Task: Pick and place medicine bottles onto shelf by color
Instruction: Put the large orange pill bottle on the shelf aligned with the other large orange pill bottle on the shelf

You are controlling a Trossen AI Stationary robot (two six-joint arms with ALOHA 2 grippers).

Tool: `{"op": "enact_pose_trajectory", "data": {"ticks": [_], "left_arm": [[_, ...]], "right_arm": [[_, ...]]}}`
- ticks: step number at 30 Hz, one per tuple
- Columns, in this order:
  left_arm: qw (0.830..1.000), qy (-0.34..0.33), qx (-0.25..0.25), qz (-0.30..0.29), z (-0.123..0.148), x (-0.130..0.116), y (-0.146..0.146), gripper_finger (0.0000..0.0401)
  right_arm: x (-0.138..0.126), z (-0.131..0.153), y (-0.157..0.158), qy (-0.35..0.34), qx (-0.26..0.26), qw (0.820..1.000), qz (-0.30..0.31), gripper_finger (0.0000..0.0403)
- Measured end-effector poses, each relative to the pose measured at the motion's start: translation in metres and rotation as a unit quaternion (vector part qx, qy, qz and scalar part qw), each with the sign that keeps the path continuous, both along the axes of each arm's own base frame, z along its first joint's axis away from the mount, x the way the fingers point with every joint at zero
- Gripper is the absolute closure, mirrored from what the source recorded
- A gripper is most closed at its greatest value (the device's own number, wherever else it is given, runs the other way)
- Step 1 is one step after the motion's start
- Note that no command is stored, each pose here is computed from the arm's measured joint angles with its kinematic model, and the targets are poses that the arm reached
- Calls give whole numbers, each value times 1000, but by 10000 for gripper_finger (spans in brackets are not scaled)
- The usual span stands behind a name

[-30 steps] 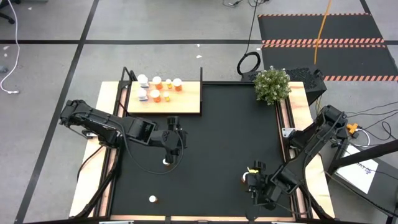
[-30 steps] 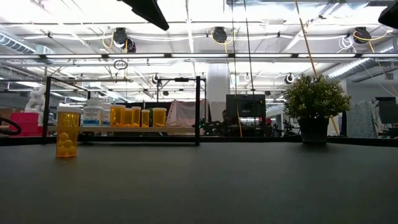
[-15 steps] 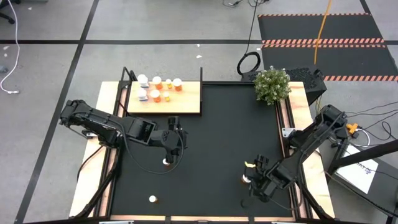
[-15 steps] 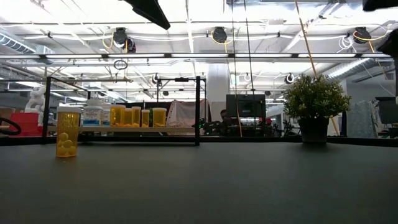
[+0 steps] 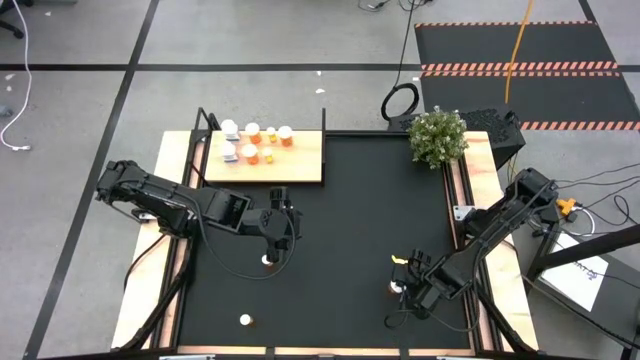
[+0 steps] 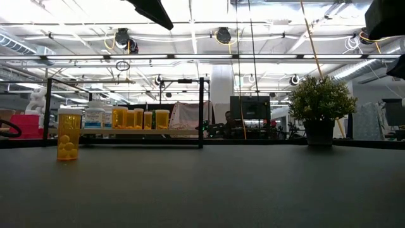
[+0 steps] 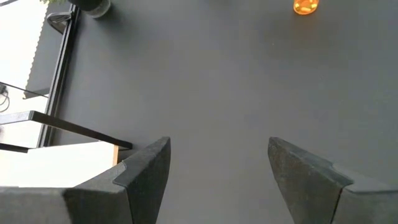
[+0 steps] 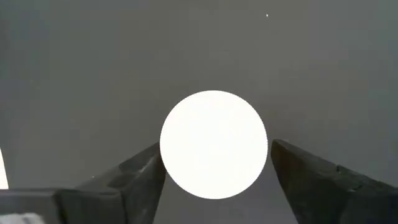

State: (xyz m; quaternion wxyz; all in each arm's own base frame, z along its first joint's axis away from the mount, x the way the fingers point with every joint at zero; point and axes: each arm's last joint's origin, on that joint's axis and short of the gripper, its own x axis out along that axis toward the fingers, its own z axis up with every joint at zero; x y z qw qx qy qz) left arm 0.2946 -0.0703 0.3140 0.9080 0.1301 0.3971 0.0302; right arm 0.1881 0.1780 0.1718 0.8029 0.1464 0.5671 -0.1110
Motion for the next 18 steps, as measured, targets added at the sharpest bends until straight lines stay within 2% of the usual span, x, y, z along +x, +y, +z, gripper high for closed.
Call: {"op": "enact_pose_trajectory", "data": {"ticks": [9,18], "left_arm": [[1000,-7,0,-2,1,1,0,130],[999,-36,-7,-3,5,5,-1,130]], "right_arm": [[0,0,0,-5,-11,1000,18,202],[16,2,-7,-34,2,999,20,241]]}}
